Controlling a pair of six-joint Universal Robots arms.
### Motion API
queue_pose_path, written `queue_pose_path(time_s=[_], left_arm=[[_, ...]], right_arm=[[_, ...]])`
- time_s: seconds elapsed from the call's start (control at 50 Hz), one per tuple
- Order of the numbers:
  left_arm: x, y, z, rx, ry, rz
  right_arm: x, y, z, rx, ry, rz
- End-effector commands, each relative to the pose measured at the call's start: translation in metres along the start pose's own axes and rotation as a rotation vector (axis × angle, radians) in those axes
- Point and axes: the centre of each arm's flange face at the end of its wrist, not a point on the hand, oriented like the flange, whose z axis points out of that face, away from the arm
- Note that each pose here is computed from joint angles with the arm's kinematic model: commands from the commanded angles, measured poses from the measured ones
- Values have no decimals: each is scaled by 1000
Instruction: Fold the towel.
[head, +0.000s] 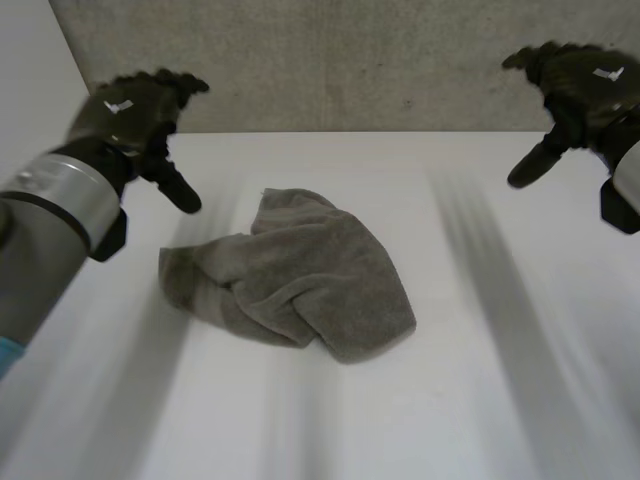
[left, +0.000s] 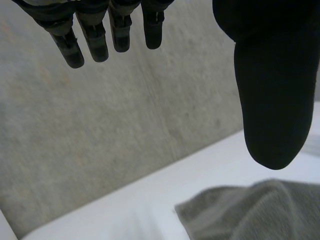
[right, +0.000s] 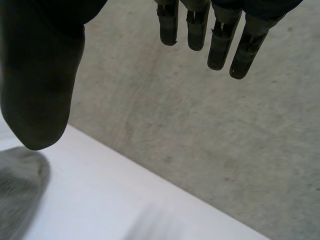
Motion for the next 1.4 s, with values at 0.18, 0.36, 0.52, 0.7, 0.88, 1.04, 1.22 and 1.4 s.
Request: queue_pose_path(time_s=[0.18, 0.36, 0.52, 0.7, 0.88, 1.04, 1.22, 1.4], left_arm=[[45, 115, 67, -190, 115, 137], [62, 165, 96, -208, 152, 187], [106, 174, 65, -248, 270, 199], [163, 141, -20, -275, 528, 172], [184, 127, -63, -284, 615, 87], [181, 130, -68, -300, 609, 90], [125, 102, -21, -226, 420, 46], [68, 101, 24, -196, 255, 23]], right_arm=[[-11, 70, -15, -168, -131, -61], [4, 96, -21, -231, -130, -32], [13, 98, -20, -234, -120, -24], [15, 93, -17, -215, -120, -31], [13, 91, -18, -209, -125, -34], [6, 90, -17, -196, -187, -62], [-5, 86, -1, -172, -267, -148], [-37, 92, 27, -275, -430, -189]])
